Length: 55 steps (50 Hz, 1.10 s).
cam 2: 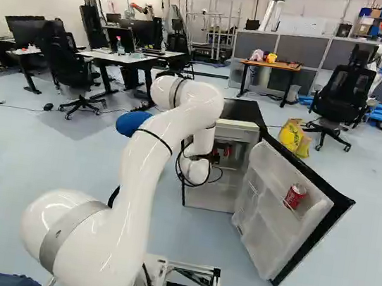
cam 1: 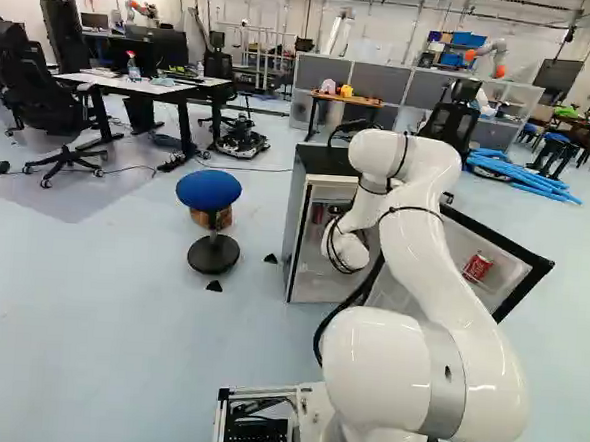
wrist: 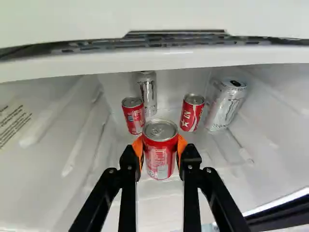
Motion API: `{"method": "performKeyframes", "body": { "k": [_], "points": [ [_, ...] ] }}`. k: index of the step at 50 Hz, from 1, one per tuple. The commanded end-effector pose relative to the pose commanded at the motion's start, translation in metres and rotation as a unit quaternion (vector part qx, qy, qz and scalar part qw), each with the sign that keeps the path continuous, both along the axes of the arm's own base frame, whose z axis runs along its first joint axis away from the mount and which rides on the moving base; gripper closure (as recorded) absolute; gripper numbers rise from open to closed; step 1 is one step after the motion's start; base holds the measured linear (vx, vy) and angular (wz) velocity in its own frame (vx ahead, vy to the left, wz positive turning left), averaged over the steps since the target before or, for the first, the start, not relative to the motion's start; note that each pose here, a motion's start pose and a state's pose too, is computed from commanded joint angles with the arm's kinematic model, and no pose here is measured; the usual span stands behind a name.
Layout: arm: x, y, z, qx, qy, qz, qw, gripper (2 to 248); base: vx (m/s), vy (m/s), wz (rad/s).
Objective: Grab a drink from the fridge
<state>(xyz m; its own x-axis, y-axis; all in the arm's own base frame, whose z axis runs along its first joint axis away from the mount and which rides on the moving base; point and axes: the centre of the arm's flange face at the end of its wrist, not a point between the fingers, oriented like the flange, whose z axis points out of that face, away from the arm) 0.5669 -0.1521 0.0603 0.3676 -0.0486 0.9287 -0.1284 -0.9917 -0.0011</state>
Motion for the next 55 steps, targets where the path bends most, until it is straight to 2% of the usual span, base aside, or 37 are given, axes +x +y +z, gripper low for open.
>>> {"method": "performKeyframes", "body": {
  "k": [55],
  "points": [
    [-0.108, 0.024, 0.098, 0.010, 0.035, -0.007, 0.9993, 158, 0.000, 0.000, 0.000]
  ]
}}
